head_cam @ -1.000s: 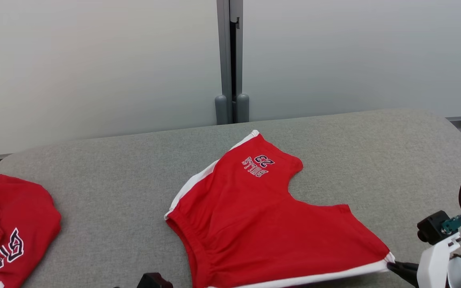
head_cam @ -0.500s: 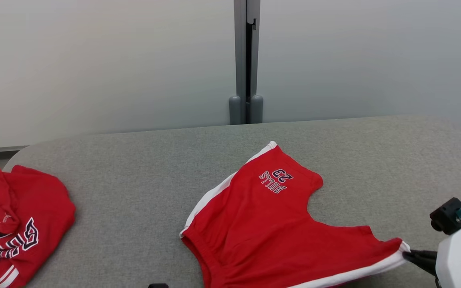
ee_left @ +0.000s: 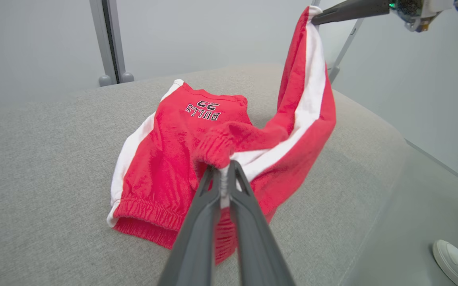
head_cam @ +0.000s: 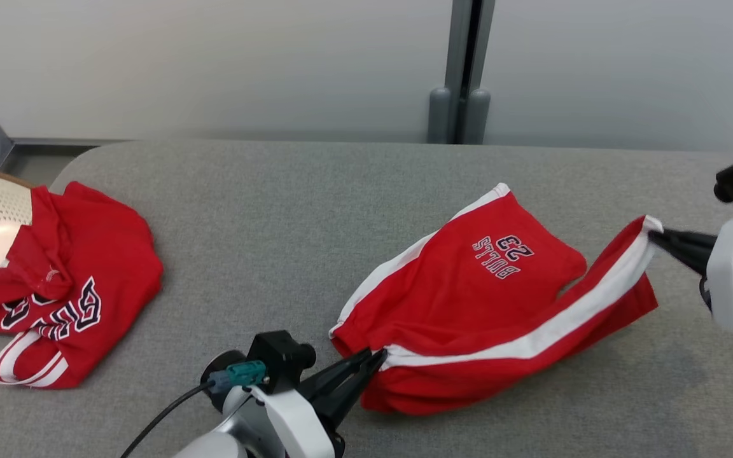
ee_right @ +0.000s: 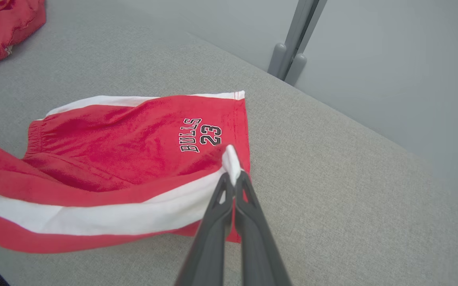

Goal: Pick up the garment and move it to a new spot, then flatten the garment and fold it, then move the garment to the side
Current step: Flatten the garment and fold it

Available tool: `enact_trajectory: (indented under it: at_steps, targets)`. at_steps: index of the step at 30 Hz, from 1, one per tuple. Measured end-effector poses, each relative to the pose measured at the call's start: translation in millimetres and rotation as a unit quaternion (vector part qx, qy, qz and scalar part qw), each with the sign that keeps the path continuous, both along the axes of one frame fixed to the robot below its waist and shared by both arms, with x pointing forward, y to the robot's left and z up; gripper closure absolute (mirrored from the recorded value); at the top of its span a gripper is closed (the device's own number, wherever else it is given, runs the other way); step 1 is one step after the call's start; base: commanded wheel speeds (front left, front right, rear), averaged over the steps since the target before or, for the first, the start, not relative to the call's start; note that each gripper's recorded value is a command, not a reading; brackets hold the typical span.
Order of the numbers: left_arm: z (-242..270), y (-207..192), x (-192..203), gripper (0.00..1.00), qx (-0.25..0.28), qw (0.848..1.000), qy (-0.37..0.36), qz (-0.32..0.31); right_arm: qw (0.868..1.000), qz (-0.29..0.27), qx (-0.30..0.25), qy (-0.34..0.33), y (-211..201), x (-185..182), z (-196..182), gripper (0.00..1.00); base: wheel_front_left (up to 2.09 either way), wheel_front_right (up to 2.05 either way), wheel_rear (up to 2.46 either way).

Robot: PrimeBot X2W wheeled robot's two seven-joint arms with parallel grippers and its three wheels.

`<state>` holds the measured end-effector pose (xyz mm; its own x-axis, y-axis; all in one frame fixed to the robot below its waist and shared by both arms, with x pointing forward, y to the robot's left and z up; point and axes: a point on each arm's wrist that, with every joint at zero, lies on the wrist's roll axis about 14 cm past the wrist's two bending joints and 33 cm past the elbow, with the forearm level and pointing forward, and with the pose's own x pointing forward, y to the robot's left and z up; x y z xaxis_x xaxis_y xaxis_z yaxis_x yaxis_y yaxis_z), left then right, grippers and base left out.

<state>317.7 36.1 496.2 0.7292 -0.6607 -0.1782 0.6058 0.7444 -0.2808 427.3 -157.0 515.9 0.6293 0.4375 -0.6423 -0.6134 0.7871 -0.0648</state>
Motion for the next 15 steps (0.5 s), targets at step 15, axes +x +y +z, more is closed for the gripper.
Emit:
enact_trajectory:
  at_steps: [15]
  targets:
    - [-28.4,29.6,86.6,1.00,-0.021,0.996,0.033,0.076,0.999,0.022,-0.037,-0.008,48.7,127.9,-20.1,1.00,0.00,0.00,0.00]
